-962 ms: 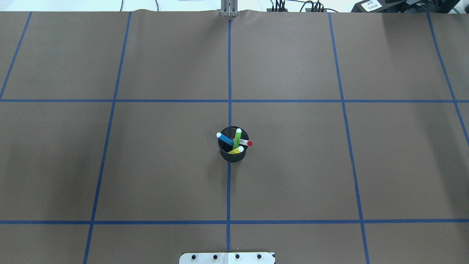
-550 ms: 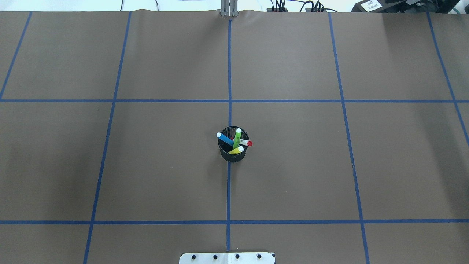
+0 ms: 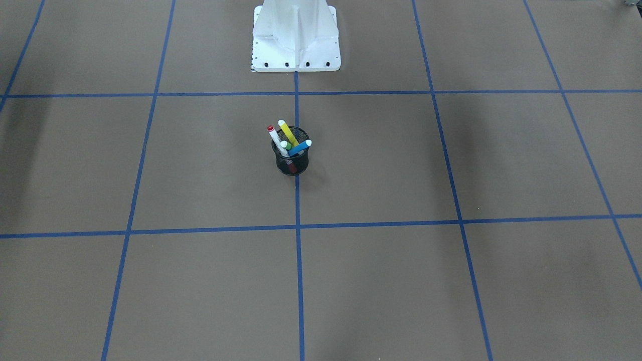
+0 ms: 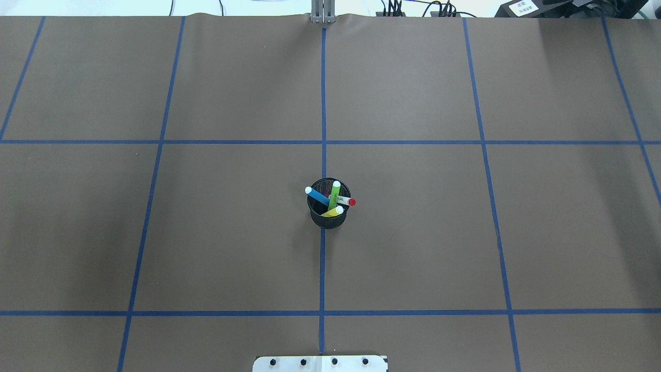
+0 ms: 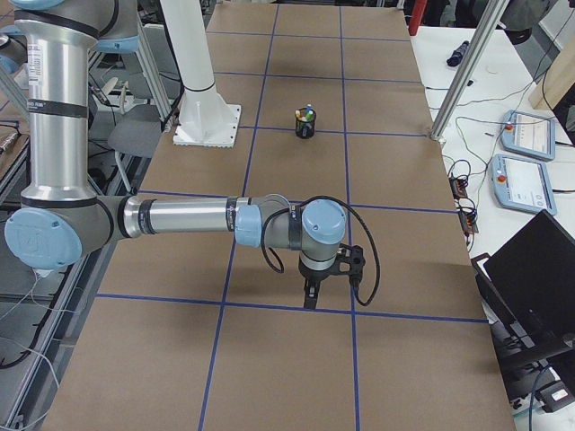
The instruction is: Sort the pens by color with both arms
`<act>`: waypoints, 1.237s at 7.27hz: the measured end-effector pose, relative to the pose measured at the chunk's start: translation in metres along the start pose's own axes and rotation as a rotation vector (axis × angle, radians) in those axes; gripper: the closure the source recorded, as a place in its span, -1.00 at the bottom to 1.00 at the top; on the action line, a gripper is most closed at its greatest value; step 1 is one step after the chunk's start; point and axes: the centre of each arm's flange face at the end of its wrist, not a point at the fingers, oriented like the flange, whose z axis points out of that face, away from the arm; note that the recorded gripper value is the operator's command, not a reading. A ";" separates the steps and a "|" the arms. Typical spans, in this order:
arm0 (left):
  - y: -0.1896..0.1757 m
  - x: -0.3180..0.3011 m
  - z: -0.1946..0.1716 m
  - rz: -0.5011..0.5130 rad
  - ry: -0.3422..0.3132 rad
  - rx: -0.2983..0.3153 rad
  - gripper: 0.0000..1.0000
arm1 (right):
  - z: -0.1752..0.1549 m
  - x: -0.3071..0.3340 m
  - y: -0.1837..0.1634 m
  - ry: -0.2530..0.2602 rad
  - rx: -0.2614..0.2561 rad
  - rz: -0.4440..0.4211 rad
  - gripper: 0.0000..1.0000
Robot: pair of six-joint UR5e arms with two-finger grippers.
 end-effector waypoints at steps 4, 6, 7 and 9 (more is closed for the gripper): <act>-0.005 0.004 -0.004 0.006 -0.002 0.007 -1.00 | -0.007 -0.009 -0.007 -0.005 0.012 -0.016 -1.00; -0.007 0.005 -0.005 0.009 -0.005 0.010 -1.00 | -0.015 -0.020 -0.017 -0.008 0.027 -0.035 -1.00; -0.007 0.006 -0.006 0.010 -0.006 0.011 -1.00 | -0.016 -0.021 -0.018 -0.008 0.031 -0.041 -1.00; -0.008 0.006 -0.006 0.012 -0.006 0.014 -1.00 | -0.015 -0.029 -0.022 -0.008 0.036 -0.069 -1.00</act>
